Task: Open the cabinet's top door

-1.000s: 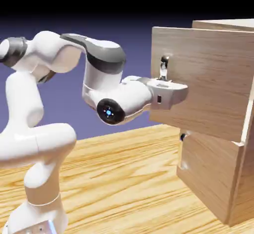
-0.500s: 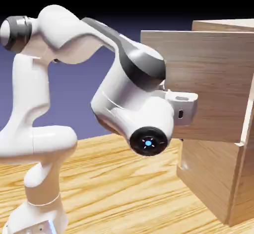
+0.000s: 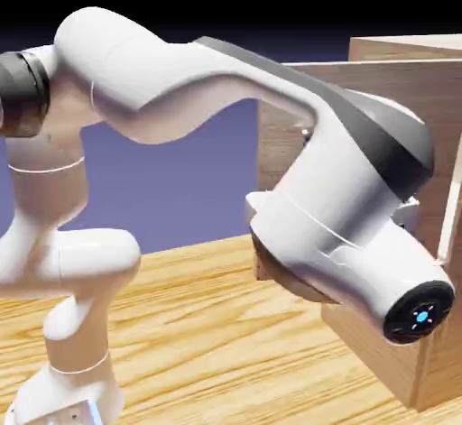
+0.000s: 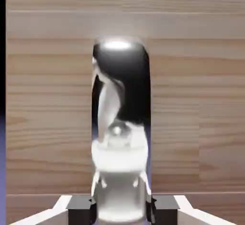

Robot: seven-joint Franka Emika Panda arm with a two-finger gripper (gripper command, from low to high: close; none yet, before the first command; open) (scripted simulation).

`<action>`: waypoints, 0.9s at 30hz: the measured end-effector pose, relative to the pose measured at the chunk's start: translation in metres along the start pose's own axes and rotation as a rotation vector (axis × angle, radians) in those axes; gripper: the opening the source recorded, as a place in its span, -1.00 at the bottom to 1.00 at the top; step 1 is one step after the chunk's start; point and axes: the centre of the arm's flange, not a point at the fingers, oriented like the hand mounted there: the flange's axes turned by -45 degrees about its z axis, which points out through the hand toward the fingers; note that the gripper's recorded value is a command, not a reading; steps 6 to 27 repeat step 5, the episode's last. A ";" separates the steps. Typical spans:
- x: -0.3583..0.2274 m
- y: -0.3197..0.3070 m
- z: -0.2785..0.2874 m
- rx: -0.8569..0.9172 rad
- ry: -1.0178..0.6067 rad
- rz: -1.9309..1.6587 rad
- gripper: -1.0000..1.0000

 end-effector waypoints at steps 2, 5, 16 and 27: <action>0.000 0.007 -0.011 0.046 0.000 0.000 -1.00; 0.000 0.014 -0.022 0.087 0.000 0.000 1.00; 0.000 0.014 -0.022 0.087 0.000 0.000 1.00; 0.000 0.014 -0.022 0.087 0.000 0.000 1.00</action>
